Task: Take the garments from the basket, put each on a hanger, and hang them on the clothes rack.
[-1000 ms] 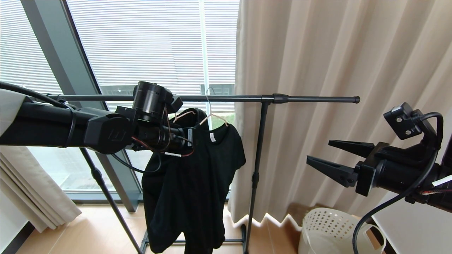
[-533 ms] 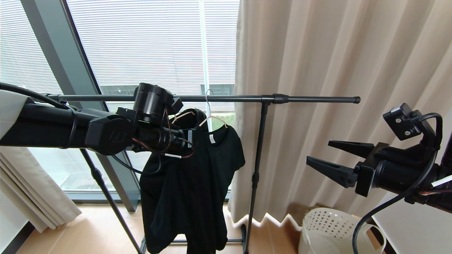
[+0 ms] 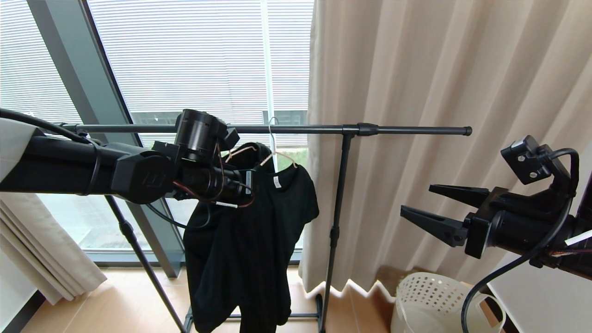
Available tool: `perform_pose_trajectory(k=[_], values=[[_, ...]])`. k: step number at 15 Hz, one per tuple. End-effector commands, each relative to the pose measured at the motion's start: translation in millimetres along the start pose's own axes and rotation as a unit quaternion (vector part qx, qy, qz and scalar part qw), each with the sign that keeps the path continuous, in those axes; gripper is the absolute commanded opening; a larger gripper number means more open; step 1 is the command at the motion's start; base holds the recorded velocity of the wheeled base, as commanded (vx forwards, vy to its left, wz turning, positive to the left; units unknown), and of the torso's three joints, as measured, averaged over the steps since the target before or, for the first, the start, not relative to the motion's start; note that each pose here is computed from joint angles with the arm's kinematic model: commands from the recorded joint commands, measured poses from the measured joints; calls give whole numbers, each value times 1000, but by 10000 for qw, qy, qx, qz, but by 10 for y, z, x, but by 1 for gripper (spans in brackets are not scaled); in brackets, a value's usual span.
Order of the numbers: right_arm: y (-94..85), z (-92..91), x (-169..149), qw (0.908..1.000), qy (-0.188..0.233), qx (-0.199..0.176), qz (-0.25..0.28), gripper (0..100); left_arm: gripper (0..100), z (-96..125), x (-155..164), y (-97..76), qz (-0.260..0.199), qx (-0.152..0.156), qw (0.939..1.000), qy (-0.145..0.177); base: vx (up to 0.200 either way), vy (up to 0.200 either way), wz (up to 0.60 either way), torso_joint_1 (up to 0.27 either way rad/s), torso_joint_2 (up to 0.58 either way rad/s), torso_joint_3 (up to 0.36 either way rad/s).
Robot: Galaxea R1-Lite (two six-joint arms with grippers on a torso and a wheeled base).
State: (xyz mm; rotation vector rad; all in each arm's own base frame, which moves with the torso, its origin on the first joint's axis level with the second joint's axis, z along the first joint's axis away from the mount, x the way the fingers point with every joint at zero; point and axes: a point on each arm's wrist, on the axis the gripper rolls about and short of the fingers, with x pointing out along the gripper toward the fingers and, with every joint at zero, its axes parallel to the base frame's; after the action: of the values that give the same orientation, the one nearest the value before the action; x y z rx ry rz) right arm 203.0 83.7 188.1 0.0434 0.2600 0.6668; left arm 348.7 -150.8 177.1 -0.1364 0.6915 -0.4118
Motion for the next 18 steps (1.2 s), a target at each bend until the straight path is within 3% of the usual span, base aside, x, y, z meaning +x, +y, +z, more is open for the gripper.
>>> perform_pose_trajectory(k=[1,4,5,18], values=[[0,1,0,10000,-4,-1,1,100,0,4,-14,-3,1,1,10000,-14,0,0,0,0,0,0],[0,1,0,10000,-4,7,1,100,0,7,-19,-4,14,1,10000,-25,0,0,0,0,0,0],[1,4,-4,10000,-11,4,1,100,100,2,-22,-2,30,1,10000,-21,0,0,0,0,0,0],[4,3,-3,10000,-10,-5,9,100,100,-14,-132,-61,9,69,10000,-67,0,0,0,0,0,0]])
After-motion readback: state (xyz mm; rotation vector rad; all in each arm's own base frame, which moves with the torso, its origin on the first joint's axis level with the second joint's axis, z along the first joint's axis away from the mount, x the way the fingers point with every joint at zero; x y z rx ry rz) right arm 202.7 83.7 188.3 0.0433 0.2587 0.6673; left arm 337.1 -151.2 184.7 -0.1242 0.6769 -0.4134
